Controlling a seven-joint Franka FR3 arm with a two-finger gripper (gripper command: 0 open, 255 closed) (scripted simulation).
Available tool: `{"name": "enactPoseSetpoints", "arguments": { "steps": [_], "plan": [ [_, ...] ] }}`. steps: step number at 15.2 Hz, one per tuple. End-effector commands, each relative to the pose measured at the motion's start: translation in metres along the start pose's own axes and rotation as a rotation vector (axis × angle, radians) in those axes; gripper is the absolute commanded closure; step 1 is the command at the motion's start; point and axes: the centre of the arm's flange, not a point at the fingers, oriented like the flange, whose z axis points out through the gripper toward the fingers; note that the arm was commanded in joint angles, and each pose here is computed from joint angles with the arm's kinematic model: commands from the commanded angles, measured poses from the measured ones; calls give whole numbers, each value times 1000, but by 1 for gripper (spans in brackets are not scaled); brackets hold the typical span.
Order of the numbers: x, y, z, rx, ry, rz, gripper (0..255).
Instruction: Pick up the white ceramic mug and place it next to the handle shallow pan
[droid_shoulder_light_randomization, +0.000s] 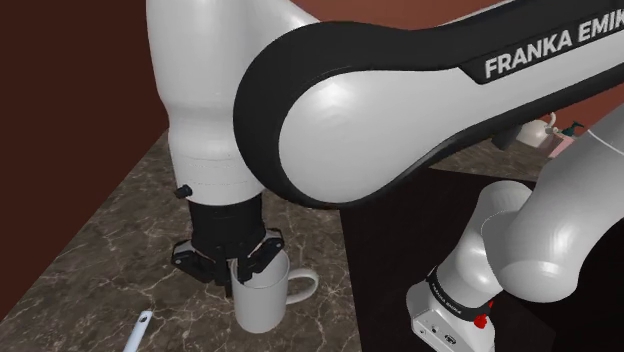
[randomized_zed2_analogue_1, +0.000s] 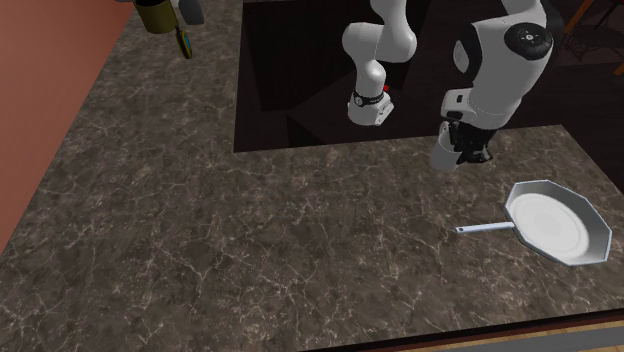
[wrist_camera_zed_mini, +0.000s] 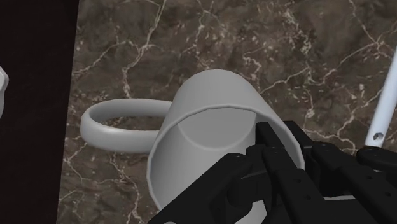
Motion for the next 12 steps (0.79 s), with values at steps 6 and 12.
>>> {"name": "enactPoseSetpoints", "arguments": {
  "steps": [6,12],
  "plan": [
    [6,-2,37,1,0,0,255],
    [11,-3,69,1,0,0,255]
  ]
}}
